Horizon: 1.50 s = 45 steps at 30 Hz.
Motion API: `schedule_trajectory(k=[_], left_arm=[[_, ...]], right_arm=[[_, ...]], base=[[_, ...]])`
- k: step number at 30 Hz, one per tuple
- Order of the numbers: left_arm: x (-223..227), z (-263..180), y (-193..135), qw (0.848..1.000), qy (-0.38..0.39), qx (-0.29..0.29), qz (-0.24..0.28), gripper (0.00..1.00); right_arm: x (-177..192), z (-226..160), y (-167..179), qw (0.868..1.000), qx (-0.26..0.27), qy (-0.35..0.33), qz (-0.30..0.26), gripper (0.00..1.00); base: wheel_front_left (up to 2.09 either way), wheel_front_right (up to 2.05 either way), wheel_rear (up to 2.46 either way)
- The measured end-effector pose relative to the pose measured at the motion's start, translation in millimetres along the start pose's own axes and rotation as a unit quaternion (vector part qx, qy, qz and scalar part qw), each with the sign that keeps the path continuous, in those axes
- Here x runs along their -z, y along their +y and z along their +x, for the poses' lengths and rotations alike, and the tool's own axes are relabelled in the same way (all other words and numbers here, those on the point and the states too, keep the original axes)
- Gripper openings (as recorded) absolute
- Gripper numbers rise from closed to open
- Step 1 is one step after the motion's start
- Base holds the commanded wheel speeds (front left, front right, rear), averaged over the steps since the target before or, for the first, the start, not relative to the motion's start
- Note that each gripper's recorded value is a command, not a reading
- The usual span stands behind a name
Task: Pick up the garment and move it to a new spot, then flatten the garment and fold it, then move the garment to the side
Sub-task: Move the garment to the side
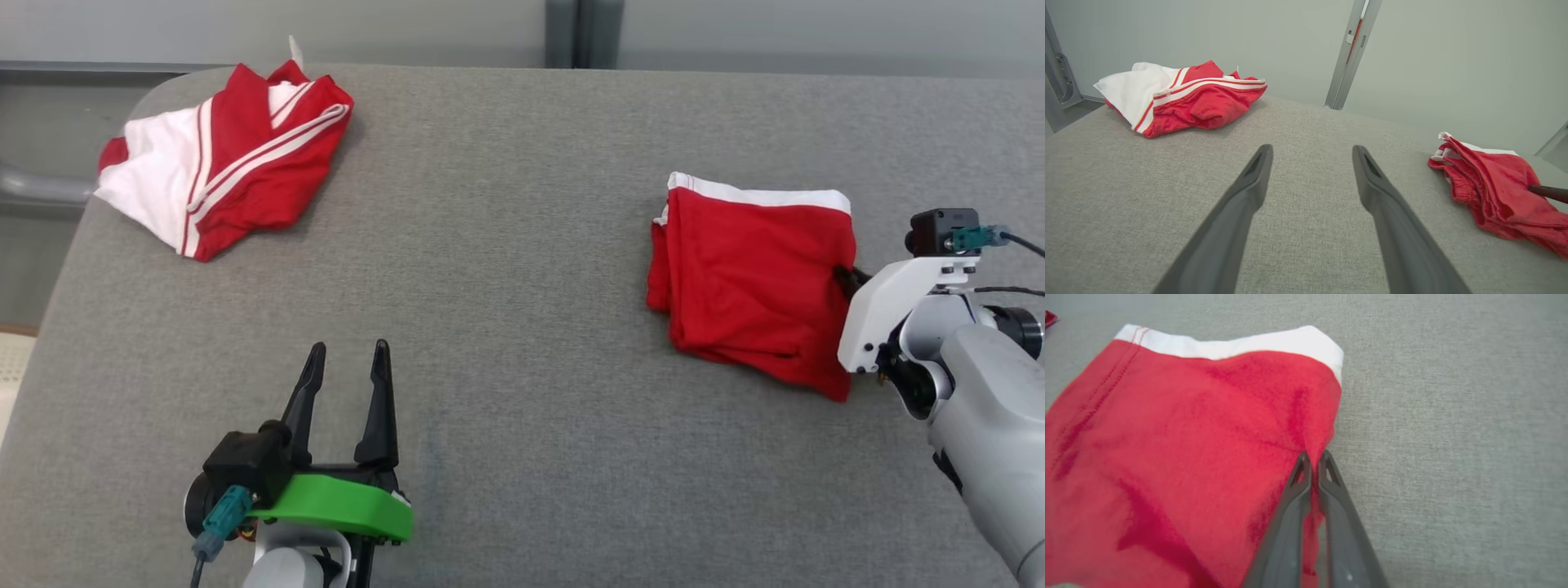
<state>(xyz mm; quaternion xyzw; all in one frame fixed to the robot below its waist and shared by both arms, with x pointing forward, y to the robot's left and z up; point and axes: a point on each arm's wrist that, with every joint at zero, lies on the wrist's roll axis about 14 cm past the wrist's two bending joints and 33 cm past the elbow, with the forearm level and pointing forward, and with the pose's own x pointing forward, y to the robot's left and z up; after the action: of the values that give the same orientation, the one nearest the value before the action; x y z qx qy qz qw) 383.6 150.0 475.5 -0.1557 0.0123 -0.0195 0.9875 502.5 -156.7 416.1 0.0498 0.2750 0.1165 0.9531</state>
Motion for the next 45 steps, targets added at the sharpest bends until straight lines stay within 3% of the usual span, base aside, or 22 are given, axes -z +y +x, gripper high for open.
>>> schedule_trajectory(k=[14, 23, 32, 45], left_arm=[[35.3, 38.9, -88.7, 0.989, 0.04, 0.14, -0.007, 1.0], [57.0, 52.7, -132.3, 0.977, 0.061, 0.205, -0.017, 1.0], [77.3, 64.5, -140.7, 0.972, 0.079, 0.22, -0.026, 1.0], [83.7, 82.3, -110.4, 0.978, 0.073, 0.192, -0.017, 1.0]], right_arm=[[1.8, -74.7, -122.6, 0.988, 0.142, -0.04, 0.033, 0.0], [11.2, -113.9, -168.6, 0.976, 0.206, -0.049, 0.045, 0.0], [-1.4, -101.7, -183.5, 0.973, 0.221, -0.06, 0.028, 0.0], [-61.5, -66.5, -226.2, 0.962, 0.26, -0.076, -0.039, 0.0]], base=[[0.0, 0.0, 0.0], [0.0, 0.0, 0.0], [0.0, 0.0, 0.0], [0.0, 0.0, 0.0]])
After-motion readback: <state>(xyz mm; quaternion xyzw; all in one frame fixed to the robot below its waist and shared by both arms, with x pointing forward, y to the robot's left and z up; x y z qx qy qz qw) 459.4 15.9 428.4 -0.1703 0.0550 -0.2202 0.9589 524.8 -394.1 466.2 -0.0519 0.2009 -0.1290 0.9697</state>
